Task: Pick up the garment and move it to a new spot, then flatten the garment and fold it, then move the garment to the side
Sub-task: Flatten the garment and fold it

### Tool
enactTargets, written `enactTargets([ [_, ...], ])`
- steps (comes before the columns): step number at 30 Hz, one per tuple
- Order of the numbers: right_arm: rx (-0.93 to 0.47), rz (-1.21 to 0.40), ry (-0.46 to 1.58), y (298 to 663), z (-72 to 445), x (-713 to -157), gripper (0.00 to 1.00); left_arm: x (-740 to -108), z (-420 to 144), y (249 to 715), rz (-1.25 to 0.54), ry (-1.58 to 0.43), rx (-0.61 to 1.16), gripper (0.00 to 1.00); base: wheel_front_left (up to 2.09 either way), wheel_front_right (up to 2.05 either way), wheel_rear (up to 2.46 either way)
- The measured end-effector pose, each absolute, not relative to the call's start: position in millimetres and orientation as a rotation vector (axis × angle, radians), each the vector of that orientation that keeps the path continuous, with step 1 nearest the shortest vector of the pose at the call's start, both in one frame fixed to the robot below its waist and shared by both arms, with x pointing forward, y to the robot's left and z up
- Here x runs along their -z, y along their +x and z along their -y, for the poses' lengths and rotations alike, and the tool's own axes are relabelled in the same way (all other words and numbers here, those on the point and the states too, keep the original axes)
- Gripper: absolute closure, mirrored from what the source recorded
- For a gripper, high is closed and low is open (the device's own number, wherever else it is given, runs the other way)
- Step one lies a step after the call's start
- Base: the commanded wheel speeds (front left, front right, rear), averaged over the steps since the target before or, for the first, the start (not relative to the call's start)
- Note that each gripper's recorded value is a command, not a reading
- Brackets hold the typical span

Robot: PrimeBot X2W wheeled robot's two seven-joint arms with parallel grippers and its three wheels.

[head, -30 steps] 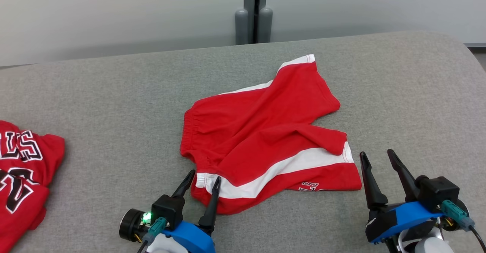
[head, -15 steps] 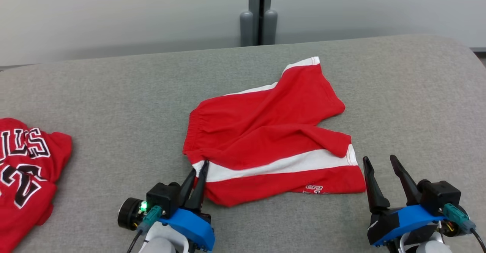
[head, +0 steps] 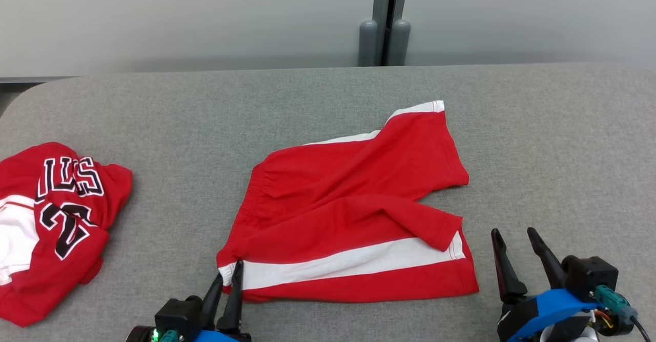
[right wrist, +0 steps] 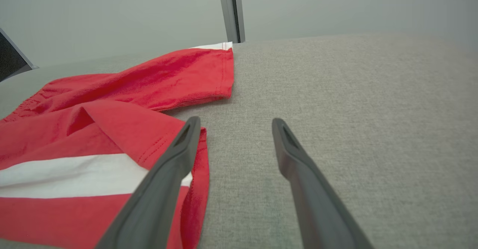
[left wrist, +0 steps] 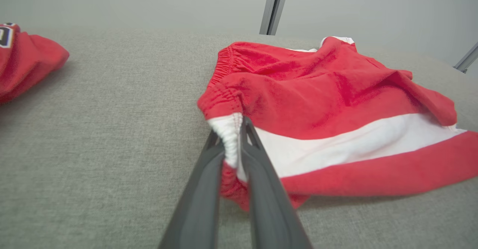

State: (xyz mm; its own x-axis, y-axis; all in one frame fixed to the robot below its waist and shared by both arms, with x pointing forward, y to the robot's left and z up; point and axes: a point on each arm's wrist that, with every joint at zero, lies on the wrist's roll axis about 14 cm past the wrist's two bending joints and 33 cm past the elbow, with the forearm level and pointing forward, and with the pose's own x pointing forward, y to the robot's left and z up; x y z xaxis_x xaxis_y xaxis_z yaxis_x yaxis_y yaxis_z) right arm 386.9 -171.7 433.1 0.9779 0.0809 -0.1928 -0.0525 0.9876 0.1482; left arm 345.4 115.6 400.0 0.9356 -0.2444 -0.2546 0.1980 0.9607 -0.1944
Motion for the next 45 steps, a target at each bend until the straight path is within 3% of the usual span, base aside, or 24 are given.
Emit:
enactTargets([
  [1, -0.069, -0.203, 0.144, 386, 171, -432, 0.0, -401, -116, 344, -0.279, -0.17, 0.224, 0.0, 0.0, 0.0, 0.0],
  [18, -0.16, -0.235, 0.097, 373, 150, -429, 0.0, -464, -147, 369, -0.058, -0.143, 0.113, 0.0, 0.0, 0.0, 0.0],
  [26, -0.234, -0.314, 0.049, 365, 138, -410, 0.0, -468, -156, 370, -0.041, -0.124, 0.084, 0.0, 0.0, 0.0, 0.0],
  [45, -0.361, -0.413, -0.005, 394, 110, -375, 0.0, -465, -180, 368, -0.048, -0.117, 0.01, 0.0, 0.0, 0.0, 0.0],
])
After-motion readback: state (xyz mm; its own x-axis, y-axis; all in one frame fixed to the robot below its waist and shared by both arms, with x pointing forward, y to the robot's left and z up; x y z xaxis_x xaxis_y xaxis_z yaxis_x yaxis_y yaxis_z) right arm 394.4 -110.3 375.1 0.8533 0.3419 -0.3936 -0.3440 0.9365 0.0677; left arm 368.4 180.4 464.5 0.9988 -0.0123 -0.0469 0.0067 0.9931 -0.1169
